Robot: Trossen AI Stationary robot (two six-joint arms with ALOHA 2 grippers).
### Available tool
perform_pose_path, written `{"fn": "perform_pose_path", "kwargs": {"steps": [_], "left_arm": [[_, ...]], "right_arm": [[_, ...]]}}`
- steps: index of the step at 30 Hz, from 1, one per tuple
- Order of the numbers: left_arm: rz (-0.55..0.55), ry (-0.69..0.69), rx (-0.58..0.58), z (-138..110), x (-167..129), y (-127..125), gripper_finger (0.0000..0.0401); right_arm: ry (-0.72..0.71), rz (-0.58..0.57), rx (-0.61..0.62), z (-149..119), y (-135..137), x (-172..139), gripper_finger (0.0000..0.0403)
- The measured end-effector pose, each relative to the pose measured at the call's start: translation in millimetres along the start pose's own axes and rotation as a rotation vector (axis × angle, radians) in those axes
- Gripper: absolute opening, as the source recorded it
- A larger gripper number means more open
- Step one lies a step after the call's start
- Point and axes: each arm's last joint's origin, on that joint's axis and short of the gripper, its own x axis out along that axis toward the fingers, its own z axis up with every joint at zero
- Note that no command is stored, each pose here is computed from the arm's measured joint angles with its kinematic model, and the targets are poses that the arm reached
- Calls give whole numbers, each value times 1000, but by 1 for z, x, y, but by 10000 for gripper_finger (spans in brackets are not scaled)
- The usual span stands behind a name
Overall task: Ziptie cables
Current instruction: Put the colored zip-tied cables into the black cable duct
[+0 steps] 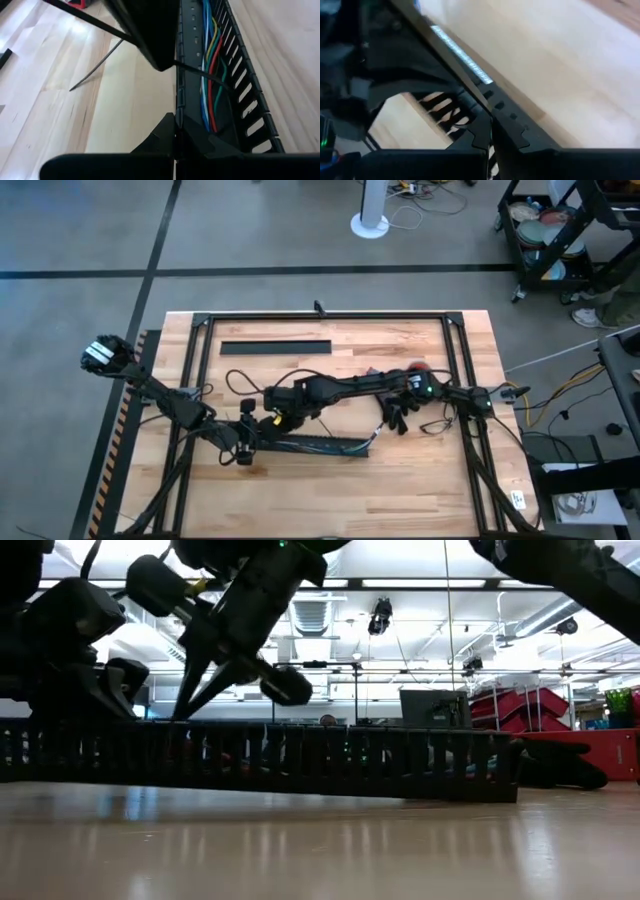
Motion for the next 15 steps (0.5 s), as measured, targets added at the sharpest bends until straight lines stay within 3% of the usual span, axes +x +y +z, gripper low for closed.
{"fn": "perform_pose_path", "kwargs": {"steps": [9, 15], "left_arm": [[-1, -15, -10, 2, 0, 0, 0], [7, -8, -10, 1, 1, 1, 0]], "right_arm": [[47, -28, 60, 4, -10, 8, 0], [46, 44, 53, 6, -3, 7, 0]]}}
